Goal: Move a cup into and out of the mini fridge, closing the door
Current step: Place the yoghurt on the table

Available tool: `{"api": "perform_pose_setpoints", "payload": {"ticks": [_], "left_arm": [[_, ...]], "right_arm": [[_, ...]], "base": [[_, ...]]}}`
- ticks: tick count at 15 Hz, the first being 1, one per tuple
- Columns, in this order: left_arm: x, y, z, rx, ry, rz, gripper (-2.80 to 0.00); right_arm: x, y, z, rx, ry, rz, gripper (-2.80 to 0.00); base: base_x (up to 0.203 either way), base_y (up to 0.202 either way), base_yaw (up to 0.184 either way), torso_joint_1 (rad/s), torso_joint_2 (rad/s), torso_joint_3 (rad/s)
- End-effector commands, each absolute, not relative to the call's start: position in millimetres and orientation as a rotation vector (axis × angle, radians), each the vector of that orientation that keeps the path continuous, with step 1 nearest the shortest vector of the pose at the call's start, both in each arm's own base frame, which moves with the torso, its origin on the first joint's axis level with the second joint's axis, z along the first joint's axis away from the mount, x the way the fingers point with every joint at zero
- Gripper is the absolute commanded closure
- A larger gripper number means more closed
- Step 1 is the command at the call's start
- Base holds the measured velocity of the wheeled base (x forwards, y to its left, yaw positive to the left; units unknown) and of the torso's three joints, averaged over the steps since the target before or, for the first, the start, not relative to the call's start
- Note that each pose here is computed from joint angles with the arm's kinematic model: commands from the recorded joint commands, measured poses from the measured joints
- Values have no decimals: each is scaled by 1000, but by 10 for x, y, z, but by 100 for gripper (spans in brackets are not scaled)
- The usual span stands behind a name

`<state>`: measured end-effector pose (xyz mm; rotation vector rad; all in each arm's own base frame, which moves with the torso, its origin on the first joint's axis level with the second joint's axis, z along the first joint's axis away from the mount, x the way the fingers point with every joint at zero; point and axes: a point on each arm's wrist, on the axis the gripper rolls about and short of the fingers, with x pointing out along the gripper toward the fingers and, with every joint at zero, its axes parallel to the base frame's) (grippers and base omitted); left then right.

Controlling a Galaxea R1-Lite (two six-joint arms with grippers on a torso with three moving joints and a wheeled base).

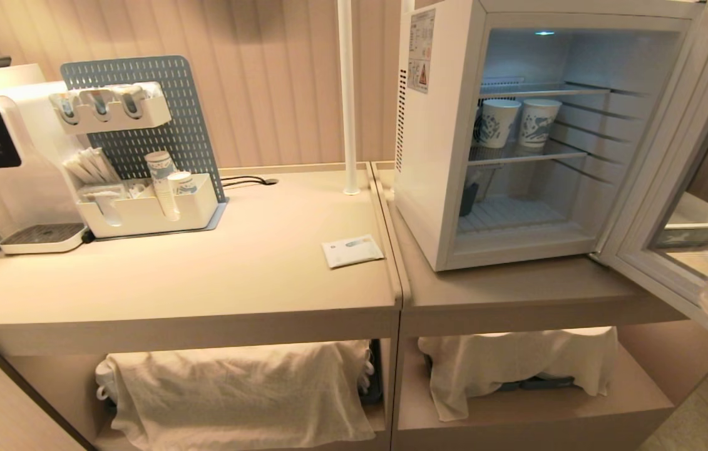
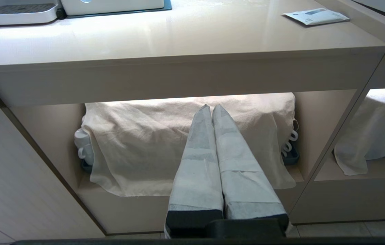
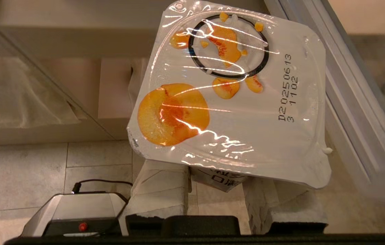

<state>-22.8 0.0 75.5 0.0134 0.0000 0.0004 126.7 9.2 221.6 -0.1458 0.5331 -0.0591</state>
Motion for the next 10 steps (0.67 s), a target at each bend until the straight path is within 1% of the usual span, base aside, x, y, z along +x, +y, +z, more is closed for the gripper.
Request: {"api": "perform_pose_setpoints", "payload": {"ticks": [1,3,5,7,10], "left_arm": [[-227,0,755,14,1,1,0],[-228,0,755,14,0,2,0],[-228,0,755,14,0,1,0],[-228,0,755,14,0,1,0],[-228,0,755,14,0,1,0]], "right_arm": [[669,27,2189,-127,392,-70,0],[250,-21,1955,-115,343,-91,0],[-31,-51,1639,-105,339,-106,0],[-149,-63,1298,-73,350,-113,0],[-79,-44,1171,19,269,-71,0]], "base": [[0,0,0,0,0,0],[0,0,0,0,0,0],[0,0,0,0,0,0],[0,0,0,0,0,0],[0,0,0,0,0,0]]}}
